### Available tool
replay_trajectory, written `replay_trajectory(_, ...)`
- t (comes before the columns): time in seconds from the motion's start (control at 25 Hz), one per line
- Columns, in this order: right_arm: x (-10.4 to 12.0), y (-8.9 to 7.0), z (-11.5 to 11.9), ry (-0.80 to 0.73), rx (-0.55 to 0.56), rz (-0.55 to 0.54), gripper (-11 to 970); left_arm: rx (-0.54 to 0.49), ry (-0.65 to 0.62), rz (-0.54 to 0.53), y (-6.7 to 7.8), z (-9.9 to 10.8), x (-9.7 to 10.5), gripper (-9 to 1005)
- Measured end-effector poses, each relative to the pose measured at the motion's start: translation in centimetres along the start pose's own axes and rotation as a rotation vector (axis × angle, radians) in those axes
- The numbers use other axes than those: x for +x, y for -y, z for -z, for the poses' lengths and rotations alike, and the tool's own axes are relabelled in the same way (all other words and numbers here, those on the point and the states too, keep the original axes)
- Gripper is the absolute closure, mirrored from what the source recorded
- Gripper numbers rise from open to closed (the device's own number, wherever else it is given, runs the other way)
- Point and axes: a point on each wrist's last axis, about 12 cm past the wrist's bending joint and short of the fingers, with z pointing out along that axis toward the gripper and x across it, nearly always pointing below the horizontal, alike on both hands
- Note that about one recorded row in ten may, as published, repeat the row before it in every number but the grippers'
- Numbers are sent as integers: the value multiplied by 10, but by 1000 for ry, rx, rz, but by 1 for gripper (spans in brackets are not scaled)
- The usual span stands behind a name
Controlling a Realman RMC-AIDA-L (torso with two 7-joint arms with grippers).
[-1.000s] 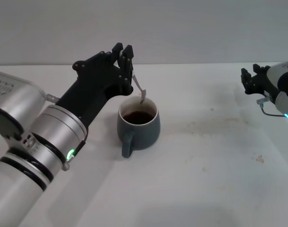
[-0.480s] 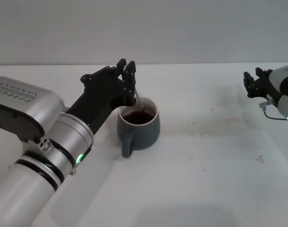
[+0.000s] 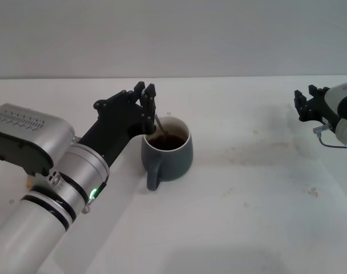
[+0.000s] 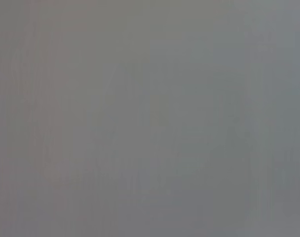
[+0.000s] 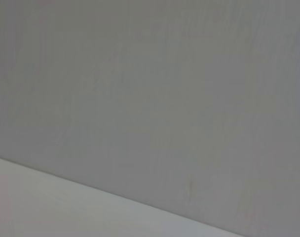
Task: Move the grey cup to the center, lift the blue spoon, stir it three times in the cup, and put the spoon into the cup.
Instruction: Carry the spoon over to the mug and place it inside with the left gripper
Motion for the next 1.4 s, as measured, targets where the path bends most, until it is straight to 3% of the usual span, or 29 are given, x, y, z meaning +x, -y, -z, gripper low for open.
replay_trajectory(0.76,-4,-3,-2,9,-5,29,656,62,-25,-48,-3,-6,16,868)
replay_trajectory(0.84,-5,-3,-2,10,-6,35,656,51,-30,-57,-12,-1,16,868)
replay_trajectory(1.04,-6,-4,-3,13,-8,40,657,47,-22,-55,-15,8,12,868)
replay_trajectory(1.2,-7,-4,-3,14,-9,41,657,50,-15,-51,-13,15,8,868)
replay_trajectory(1.4,-7,-4,-3,14,-10,43,657,96,-21,-50,4,18,10,868)
